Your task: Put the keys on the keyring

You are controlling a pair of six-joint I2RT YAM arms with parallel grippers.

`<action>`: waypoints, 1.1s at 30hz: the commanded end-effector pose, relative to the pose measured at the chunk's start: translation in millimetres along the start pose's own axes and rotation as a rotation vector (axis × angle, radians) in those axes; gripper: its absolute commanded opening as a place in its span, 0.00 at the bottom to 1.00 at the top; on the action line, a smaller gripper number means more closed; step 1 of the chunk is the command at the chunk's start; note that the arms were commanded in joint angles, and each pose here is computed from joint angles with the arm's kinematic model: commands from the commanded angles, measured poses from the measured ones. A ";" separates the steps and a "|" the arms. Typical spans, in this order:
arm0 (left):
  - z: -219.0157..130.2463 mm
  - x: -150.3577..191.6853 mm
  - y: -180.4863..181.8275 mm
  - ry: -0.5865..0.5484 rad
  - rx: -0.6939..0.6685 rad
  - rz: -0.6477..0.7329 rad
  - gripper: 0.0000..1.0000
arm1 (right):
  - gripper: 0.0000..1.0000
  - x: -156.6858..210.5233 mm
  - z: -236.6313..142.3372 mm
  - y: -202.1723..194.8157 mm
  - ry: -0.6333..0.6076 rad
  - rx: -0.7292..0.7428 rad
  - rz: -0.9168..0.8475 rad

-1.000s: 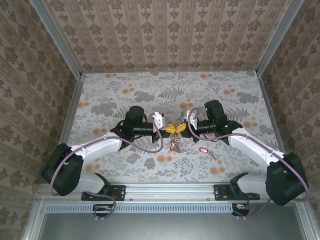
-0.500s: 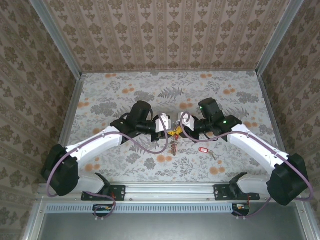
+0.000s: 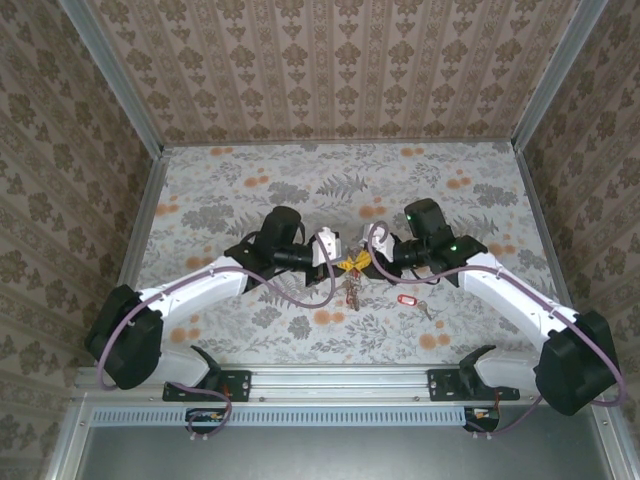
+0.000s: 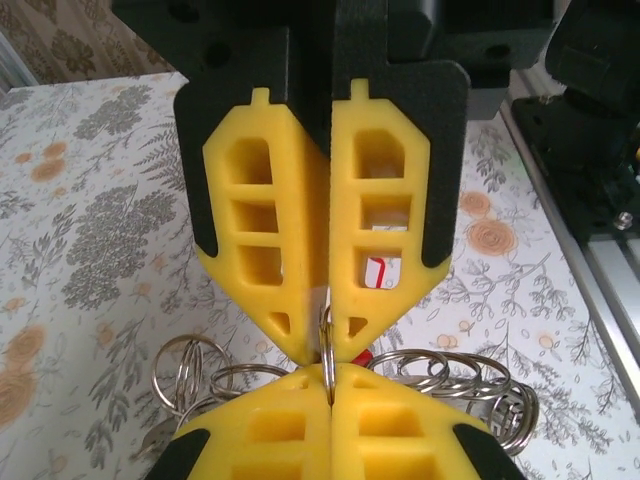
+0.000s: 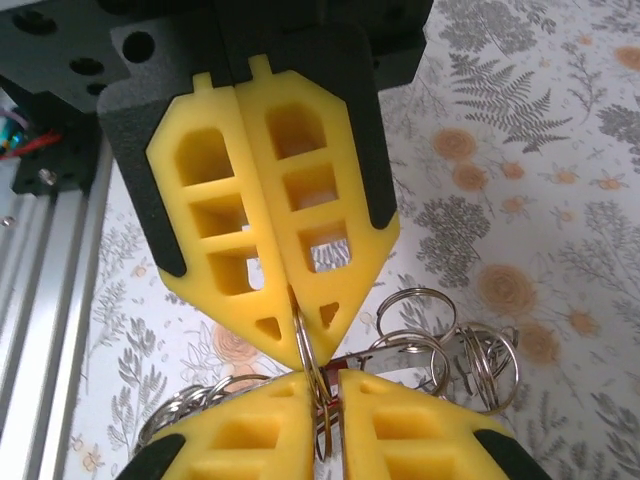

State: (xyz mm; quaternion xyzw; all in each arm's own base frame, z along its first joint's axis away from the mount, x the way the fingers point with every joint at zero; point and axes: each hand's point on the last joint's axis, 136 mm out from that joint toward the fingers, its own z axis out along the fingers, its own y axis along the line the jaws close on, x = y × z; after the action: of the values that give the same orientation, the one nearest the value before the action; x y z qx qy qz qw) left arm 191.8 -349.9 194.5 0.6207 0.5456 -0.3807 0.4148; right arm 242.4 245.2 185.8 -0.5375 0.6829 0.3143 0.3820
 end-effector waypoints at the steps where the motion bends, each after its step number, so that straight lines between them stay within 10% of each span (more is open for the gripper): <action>1: -6.7 -43.1 -8.2 -0.204 0.065 0.043 0.00 | 0.15 -27.3 -3.1 8.2 -0.161 -0.074 -0.010; 9: -11.2 -45.3 -8.8 -0.242 0.059 0.033 0.00 | 0.03 -17.4 -7.8 2.6 -0.154 -0.049 0.008; 15: -9.6 -17.9 -4.0 -0.040 0.000 0.042 0.18 | 0.00 -17.3 -11.7 3.8 -0.058 -0.029 -0.032; 33: -9.4 -5.9 7.4 0.159 -0.039 0.098 0.16 | 0.00 -11.4 -11.7 6.2 0.190 0.019 -0.159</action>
State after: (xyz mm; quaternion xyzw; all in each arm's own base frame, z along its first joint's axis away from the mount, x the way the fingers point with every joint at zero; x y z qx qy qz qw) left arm 196.4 -342.4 198.7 0.6571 0.5595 -0.3114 0.3977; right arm 237.3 244.4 199.0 -0.5981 0.6767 0.2405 0.3557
